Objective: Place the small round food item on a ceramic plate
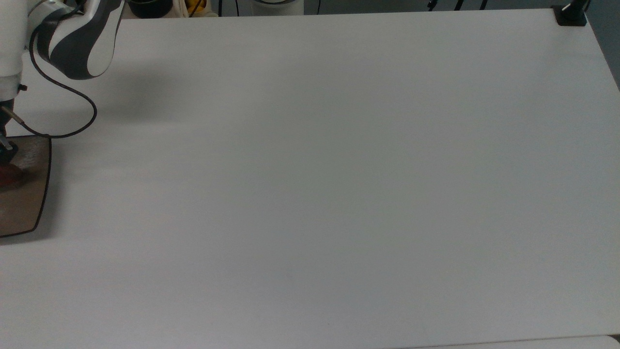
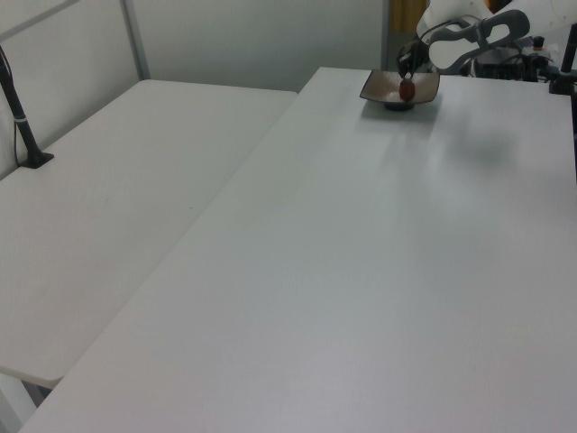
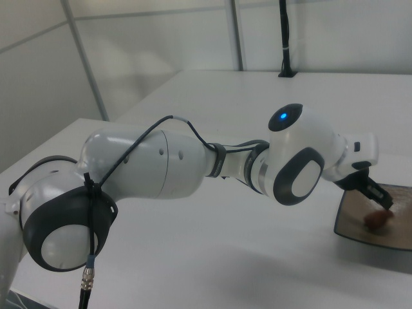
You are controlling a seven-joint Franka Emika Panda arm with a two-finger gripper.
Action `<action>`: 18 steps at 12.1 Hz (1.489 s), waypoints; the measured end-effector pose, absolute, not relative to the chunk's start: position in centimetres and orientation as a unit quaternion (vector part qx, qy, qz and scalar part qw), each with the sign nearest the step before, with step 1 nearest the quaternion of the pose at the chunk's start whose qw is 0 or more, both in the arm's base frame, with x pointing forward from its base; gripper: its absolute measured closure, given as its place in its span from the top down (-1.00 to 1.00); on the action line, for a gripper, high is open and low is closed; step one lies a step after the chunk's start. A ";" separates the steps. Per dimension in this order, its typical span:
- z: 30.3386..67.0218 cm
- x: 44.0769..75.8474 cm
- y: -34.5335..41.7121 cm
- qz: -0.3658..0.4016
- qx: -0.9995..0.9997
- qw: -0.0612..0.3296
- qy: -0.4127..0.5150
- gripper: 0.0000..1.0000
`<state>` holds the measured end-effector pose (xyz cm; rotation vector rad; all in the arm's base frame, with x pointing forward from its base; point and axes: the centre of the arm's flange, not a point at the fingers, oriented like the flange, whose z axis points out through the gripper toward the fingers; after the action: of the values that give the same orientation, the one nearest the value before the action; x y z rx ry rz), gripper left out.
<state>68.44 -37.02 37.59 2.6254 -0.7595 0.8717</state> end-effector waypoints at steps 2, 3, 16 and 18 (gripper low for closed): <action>37.7 68.5 -37.0 0.302 0.906 0.136 -0.264 0.30; 37.7 68.5 -37.0 0.302 0.906 0.136 -0.264 0.62; 43.8 65.2 -30.2 0.039 0.975 0.087 -0.198 1.00; 45.5 64.2 -25.9 -0.006 0.983 0.069 -0.169 1.00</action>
<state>64.25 -25.90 45.50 2.9593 -0.5092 -0.0195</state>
